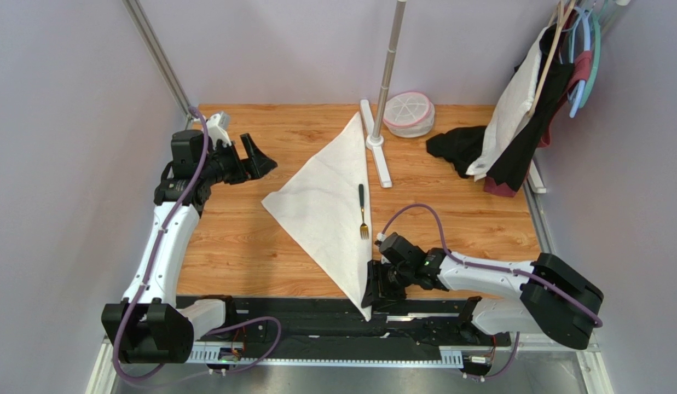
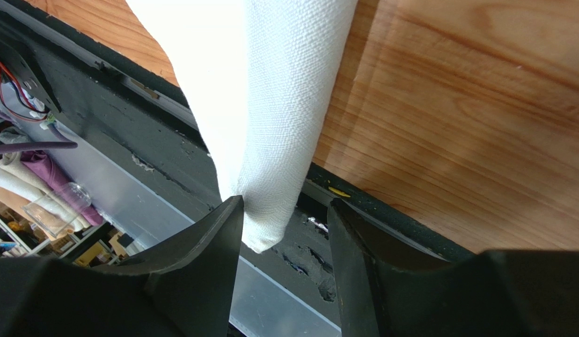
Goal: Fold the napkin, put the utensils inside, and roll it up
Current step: Fold the napkin
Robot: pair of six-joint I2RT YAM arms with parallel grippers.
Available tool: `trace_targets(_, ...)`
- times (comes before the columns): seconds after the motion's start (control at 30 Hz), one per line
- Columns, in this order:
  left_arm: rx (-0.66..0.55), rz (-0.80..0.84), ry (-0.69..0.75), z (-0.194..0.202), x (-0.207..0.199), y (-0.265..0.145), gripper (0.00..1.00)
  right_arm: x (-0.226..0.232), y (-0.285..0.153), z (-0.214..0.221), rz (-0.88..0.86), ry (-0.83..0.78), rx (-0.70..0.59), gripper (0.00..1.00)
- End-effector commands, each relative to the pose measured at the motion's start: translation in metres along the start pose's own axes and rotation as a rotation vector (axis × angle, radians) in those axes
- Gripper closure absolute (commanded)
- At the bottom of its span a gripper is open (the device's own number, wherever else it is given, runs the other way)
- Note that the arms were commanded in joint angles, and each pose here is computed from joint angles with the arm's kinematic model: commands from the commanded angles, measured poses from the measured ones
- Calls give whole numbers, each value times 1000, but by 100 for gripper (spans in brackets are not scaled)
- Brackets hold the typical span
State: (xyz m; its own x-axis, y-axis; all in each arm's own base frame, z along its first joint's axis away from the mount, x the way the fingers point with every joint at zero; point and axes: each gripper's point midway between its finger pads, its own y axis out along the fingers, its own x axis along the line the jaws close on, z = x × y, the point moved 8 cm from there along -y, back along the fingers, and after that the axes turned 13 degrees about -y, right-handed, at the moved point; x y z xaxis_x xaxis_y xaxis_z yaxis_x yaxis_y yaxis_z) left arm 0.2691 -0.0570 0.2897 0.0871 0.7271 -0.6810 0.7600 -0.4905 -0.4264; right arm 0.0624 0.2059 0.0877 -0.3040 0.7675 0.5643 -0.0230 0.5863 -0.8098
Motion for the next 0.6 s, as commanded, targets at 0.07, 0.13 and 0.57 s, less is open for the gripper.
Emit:
trace_targets(0.07, -23, 27, 17, -5, -3, -1, 2, 8, 1, -4, -27, 15, -33, 53)
trace_targets(0.13, -20, 26, 16, -4, -2, 0, 2, 9, 1, -4, -30, 21, -35, 55)
trace_targets(0.57, -12, 14, 9, -4, 1, 3, 2, 17, 0, 6, -50, 18, -26, 46)
